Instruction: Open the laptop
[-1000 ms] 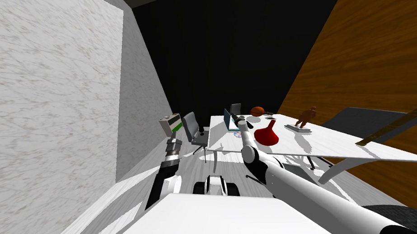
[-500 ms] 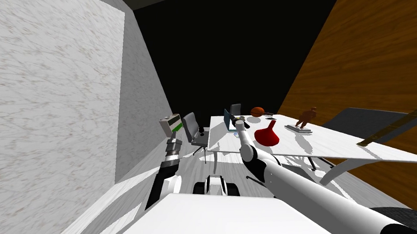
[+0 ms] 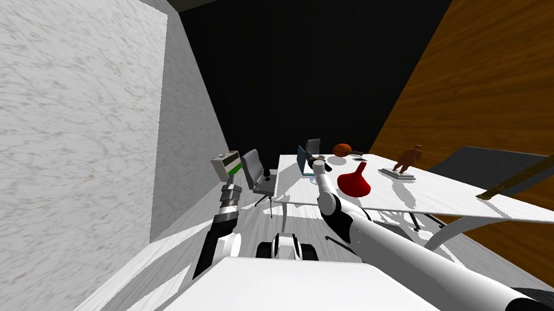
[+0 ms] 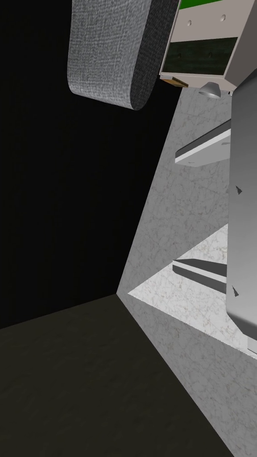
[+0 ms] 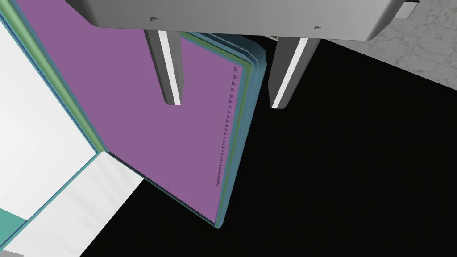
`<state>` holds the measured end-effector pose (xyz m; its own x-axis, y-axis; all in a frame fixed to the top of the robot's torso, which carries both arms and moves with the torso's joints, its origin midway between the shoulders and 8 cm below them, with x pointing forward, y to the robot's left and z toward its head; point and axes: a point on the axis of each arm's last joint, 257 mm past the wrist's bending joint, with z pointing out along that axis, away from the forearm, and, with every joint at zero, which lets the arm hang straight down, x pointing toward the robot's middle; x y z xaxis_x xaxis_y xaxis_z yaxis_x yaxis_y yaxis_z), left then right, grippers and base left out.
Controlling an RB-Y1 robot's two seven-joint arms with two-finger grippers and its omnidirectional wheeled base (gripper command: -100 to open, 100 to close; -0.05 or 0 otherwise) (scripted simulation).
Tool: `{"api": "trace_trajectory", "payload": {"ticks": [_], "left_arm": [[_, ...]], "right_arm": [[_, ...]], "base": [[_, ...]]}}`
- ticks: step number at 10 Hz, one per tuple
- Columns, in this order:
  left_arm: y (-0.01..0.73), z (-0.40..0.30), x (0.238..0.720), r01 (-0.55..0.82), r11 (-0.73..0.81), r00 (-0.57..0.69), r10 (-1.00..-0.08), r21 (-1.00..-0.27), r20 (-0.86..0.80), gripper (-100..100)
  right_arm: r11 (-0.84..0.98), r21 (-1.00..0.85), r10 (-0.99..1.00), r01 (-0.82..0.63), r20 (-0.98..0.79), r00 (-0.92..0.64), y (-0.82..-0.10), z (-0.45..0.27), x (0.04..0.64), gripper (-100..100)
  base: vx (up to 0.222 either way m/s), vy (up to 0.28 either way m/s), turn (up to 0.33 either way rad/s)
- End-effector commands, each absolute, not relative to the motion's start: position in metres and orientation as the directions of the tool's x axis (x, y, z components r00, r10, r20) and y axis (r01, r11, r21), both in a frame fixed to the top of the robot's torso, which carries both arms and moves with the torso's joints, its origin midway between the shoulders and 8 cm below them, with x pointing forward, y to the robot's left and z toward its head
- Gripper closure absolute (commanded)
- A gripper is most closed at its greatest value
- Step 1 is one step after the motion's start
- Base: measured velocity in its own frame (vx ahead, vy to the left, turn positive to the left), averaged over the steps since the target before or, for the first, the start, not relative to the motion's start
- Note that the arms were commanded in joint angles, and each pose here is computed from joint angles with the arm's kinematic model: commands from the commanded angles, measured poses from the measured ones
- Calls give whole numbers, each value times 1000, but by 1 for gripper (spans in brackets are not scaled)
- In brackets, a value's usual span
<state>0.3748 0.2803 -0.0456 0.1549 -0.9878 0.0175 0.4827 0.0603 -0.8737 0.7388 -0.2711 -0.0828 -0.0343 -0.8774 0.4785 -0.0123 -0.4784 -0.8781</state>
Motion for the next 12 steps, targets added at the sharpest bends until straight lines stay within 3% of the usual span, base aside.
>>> {"api": "trace_trajectory", "payload": {"ticks": [1,12], "left_arm": [[280,-46,375,483,60,155,-988,-874,17,0],[280,-46,375,483,60,155,-988,-874,18,0]], "right_arm": [[-377,-926,-925,-16,377,-38,-277,-93,735,100],[-42,-999,-998,-5,42,-47,-301,-132,710,100]], "base": [[-3,-95,-3],[14,-57,3]]}}
